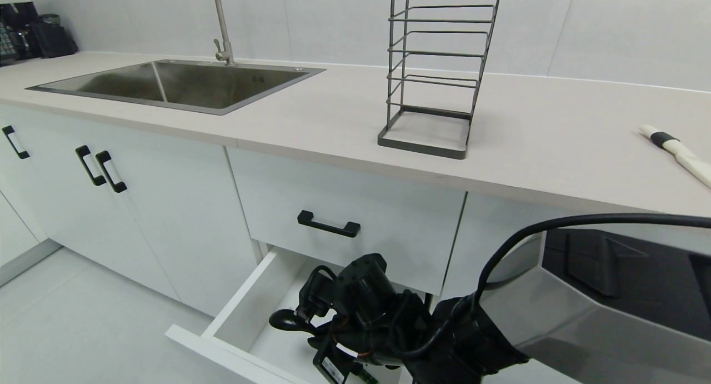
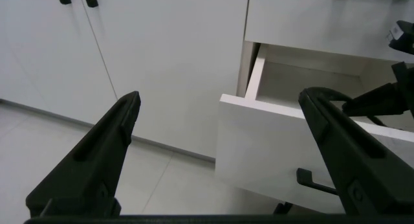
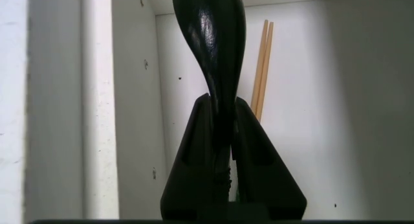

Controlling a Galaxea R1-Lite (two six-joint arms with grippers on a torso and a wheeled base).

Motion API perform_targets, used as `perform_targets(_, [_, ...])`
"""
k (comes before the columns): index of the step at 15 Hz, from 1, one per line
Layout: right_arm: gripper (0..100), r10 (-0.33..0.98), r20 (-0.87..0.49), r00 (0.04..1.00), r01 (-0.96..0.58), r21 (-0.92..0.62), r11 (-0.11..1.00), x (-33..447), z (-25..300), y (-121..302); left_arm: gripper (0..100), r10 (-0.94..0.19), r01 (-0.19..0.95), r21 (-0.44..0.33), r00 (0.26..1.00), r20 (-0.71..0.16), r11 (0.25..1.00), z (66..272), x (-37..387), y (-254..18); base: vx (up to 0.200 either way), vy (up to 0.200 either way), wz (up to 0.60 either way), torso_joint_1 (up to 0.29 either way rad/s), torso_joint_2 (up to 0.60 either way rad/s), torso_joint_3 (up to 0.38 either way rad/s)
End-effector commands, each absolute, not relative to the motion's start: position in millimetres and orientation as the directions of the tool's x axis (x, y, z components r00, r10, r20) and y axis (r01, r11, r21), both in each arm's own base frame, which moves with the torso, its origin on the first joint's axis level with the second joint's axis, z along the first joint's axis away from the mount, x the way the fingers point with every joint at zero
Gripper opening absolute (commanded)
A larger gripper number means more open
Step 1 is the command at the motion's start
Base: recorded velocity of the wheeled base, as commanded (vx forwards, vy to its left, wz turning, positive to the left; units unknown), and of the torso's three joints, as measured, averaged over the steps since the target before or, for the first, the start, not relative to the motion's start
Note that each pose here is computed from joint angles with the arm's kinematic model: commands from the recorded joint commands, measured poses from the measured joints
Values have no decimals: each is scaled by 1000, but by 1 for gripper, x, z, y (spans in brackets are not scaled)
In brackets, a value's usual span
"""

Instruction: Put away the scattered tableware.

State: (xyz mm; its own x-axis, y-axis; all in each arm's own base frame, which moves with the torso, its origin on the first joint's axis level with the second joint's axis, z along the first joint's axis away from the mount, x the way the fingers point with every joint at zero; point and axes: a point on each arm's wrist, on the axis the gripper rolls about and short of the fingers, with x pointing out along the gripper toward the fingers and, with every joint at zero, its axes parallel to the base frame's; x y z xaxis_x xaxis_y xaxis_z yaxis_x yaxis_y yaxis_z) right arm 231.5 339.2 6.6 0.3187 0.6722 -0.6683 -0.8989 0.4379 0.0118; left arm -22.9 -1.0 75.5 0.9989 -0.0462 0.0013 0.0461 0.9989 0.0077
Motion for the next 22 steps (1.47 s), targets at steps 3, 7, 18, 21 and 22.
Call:
perform_targets(3, [0,663,-678,317,-897,14,442,238,-8,345,100,-46,46,8,999,0,999,75,-23,-1,0,0,0,0,0,0])
perform_targets(7, [0,660,-682,314,-897,14,441,242,-18,351,100,-46,46,8,999,0,999,75,-23,-1,0,0,0,0,0,0])
perform_targets(18, [0,648,-698,304,-900,14,436,250,-37,361,100,-46,46,8,999,0,999,75,-23,-1,0,0,0,0,0,0])
perform_targets(21, [100,645,-703,301,-901,12,433,250,-39,360,100,-46,46,8,999,0,999,75,-23,-1,0,0,0,0,0,0])
perform_targets(22, [100,645,-703,301,-901,12,433,250,-39,360,100,-46,46,8,999,0,999,75,-23,-1,0,0,0,0,0,0])
